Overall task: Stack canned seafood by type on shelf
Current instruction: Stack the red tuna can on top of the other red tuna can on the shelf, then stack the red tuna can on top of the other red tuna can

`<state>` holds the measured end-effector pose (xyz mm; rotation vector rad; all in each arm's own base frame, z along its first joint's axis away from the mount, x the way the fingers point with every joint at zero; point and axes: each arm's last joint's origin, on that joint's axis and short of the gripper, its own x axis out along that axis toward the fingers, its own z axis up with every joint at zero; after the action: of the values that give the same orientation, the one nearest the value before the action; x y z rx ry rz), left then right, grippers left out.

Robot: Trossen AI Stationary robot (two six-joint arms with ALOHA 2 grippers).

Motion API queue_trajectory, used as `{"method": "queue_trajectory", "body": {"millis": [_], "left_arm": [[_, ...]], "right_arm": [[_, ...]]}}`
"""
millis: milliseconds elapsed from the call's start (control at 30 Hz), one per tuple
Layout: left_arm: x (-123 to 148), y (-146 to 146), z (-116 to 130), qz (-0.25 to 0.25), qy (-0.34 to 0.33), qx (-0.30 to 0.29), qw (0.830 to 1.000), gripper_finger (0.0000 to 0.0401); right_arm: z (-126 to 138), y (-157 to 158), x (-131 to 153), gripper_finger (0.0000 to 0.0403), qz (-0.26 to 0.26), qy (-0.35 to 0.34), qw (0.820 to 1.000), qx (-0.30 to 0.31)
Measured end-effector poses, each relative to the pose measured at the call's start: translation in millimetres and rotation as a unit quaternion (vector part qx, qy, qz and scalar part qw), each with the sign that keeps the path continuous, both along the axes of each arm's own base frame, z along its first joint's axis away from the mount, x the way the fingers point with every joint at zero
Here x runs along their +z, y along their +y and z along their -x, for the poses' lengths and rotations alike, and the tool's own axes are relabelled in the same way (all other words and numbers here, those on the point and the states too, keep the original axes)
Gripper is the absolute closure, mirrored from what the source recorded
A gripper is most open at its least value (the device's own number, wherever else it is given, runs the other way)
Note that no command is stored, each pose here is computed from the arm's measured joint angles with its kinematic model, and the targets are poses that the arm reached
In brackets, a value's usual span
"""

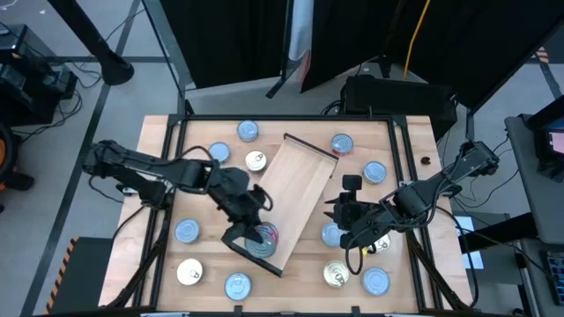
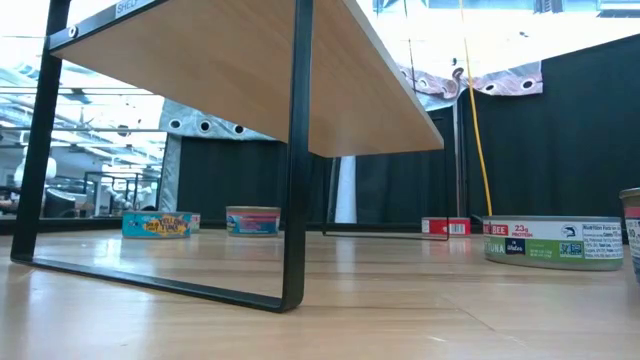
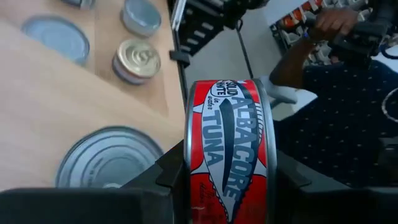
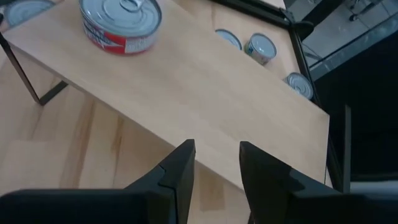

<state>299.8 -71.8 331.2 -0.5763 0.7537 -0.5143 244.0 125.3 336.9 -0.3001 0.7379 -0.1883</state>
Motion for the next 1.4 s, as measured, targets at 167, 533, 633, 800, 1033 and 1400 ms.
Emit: {"method": "queue_trajectory", "body": {"millis": [167,533,633,800,1033,1400], "left_arm": [[-11,13,-10,0.003,0.018,-0.001,1.000,0.0265],[-28,20,-13,0.012,0.086,0.003,0.996,0.0225],[-28,21,-14,0.006,0.085,0.011,0.996,0.0220],[-29,22,-14,-0.022,0.075,0.028,0.997,0.0216],[-29,23,-14,-0.037,0.068,0.028,0.997,0.0212],[-28,22,-14,-0.111,0.040,0.055,0.991,0.0093]], "right_arm": [[1,0,-1,0.0285,0.001,0.005,1.000,-0.002],[1,0,-1,0.0285,-0.003,0.004,1.000,-0.005],[1,0,-1,0.0285,-0.003,0.004,1.000,-0.005],[1,0,-1,0.0285,-0.004,0.003,1.000,-0.005],[1,0,-1,0.0285,-0.005,0.003,1.000,-0.006],[1,0,-1,0.0285,-0.007,0.002,1.000,-0.007]]}}
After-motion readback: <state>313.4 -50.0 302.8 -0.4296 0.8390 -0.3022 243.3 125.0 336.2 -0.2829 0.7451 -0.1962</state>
